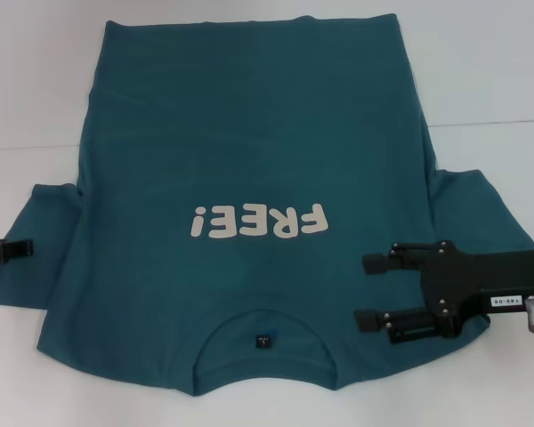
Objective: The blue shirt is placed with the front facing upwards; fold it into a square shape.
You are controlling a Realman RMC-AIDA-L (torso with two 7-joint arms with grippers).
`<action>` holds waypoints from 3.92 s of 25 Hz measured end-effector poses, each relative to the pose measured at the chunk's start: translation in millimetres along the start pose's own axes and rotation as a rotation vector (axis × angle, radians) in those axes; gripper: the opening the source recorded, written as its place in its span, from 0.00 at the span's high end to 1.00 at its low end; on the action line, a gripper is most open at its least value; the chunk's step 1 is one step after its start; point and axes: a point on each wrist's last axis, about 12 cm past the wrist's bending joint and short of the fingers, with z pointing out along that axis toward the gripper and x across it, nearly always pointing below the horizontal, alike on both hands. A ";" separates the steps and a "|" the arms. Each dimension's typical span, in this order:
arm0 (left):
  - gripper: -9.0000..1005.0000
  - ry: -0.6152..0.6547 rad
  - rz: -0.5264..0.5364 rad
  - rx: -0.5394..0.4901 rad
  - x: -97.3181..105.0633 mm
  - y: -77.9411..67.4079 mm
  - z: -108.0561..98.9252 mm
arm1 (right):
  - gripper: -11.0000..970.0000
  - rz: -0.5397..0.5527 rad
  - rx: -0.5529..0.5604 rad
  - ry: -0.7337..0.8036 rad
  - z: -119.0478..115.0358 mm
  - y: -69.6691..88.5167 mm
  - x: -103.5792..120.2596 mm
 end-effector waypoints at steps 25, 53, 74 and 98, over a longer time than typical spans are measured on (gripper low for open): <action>0.21 -0.002 -0.012 0.113 -36.6 -9.3 -25.9 | 0.07 0.026 0.009 0.003 -3.7 -1.1 -4.6; 0.21 0.170 -0.062 0.075 -36.3 19.7 -12.1 | 0.07 0.128 0.146 -0.016 -10.0 -14.2 -1.3; 0.21 0.187 -0.016 0.019 -27.5 16.0 -1.8 | 0.07 0.128 0.136 -0.016 -8.7 -13.6 -2.4; 0.21 0.207 0.044 0.083 -27.9 -18.1 14.4 | 0.07 0.133 0.132 -0.016 -9.0 -12.7 -1.4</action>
